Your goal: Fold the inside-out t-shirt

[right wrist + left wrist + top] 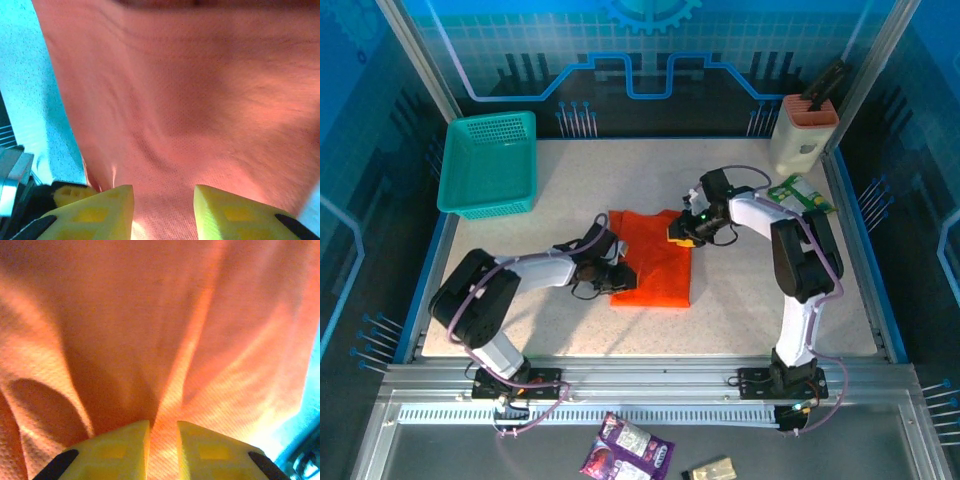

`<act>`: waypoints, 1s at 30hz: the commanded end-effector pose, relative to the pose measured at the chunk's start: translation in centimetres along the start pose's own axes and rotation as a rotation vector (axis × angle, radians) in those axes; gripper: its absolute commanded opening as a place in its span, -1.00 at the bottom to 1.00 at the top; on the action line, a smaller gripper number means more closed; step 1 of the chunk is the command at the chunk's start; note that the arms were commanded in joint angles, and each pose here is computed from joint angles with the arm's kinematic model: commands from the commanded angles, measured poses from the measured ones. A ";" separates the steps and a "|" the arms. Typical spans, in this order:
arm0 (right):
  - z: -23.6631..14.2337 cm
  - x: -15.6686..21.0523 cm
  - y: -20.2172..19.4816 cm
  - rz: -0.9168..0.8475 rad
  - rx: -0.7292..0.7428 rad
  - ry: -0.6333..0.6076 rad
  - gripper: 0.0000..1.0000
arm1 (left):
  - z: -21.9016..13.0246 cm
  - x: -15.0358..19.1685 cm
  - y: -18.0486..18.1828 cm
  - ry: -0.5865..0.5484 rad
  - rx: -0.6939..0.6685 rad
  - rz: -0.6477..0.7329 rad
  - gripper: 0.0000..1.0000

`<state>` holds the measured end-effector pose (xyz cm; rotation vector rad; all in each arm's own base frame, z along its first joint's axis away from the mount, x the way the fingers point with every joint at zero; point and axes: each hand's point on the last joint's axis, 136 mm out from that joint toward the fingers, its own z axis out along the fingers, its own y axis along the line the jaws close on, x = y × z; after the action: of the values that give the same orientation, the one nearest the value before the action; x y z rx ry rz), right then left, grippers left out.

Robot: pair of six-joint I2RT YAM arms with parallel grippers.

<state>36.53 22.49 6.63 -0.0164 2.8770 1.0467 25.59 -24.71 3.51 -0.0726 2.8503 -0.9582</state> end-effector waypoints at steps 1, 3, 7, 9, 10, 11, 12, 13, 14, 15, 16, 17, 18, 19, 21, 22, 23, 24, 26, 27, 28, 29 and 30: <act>-2.3 -0.2 -0.2 -0.037 0.066 -0.052 -0.26 | -2.9 -1.5 -2.1 -0.085 0.033 -0.020 -0.53; -2.9 -1.0 -0.7 -0.033 0.085 -0.076 -0.26 | -4.4 -3.4 -1.9 -0.135 -0.020 -0.003 -0.52; -2.8 -2.5 -1.9 -0.044 0.119 -0.069 -0.26 | -5.4 -7.8 -1.3 -0.171 -0.086 0.027 -0.51; -2.4 -3.4 -2.8 -0.049 0.153 -0.063 -0.25 | -5.5 -10.3 -0.7 -0.177 -0.117 0.027 -0.48; -2.2 -3.7 -3.0 -0.051 0.158 -0.062 -0.24 | -5.6 -11.2 -0.5 -0.183 -0.128 0.029 -0.45; -2.1 -4.2 -3.3 -0.055 0.169 -0.063 -0.23 | -5.6 -12.4 -0.2 -0.198 -0.146 0.028 -0.42; -2.0 -4.6 -3.9 -0.053 0.192 -0.062 -0.21 | -5.5 -13.4 0.0 -0.203 -0.157 0.027 -0.39; -1.9 -4.9 -4.3 -0.054 0.211 -0.060 -0.21 | -5.4 -14.3 0.0 -0.206 -0.158 0.030 -0.37; -1.8 -5.2 -4.6 -0.056 0.225 -0.058 -0.21 | -5.2 -15.1 0.0 -0.199 -0.163 0.031 -0.36; -1.7 -5.5 -5.0 -0.053 0.236 -0.056 -0.21 | -4.9 -15.7 0.1 -0.192 -0.175 0.039 -0.35; -1.5 -5.7 -5.2 -0.054 0.241 -0.054 -0.21 | -4.6 -16.3 0.0 -0.187 -0.180 0.048 -0.35; -1.4 -6.0 -5.3 -0.054 0.241 -0.053 -0.21 | -4.2 -16.8 0.0 -0.178 -0.186 0.055 -0.35; -1.3 -6.2 -5.4 -0.058 0.242 -0.055 -0.21 | -4.0 -17.2 0.1 -0.171 -0.202 0.060 -0.35; -1.1 -6.4 -5.5 -0.060 0.240 -0.054 -0.21 | -3.8 -17.5 0.3 -0.167 -0.216 0.064 -0.35; -0.8 -6.8 -5.5 -0.065 0.234 -0.051 -0.21 | -3.5 -17.9 0.8 -0.166 -0.243 0.067 -0.35; -0.6 -6.9 -5.6 -0.064 0.233 -0.049 -0.21 | -3.4 -18.1 1.0 -0.161 -0.257 0.064 -0.35; -0.5 -7.1 -5.7 -0.063 0.232 -0.049 -0.21 | -3.2 -18.2 1.3 -0.156 -0.273 0.062 -0.35; -0.4 -7.2 -5.7 -0.064 0.228 -0.047 -0.21 | -3.1 -18.3 1.7 -0.153 -0.292 0.059 -0.34; -0.1 -7.4 -5.7 -0.062 0.221 -0.047 -0.21 | -3.1 -18.6 2.5 -0.156 -0.340 0.055 -0.34; 0.0 -7.4 -5.7 -0.060 0.217 -0.045 -0.21 | -3.0 -18.7 2.9 -0.158 -0.360 0.052 -0.33; 0.1 -7.5 -5.7 -0.060 0.215 -0.044 -0.21 | -3.0 -18.9 3.1 -0.162 -0.370 0.054 -0.30; 0.1 -7.6 -5.5 -0.063 0.208 -0.046 -0.22 | -2.9 -19.2 3.1 -0.167 -0.373 0.057 -0.29; 0.2 -7.6 -5.5 -0.065 0.205 -0.047 -0.23 | -2.8 -19.4 3.1 -0.172 -0.369 0.058 -0.29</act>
<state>44.08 18.35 3.68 -0.0592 2.8966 0.7036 44.15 -19.72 6.54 -0.1183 2.7886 -0.4736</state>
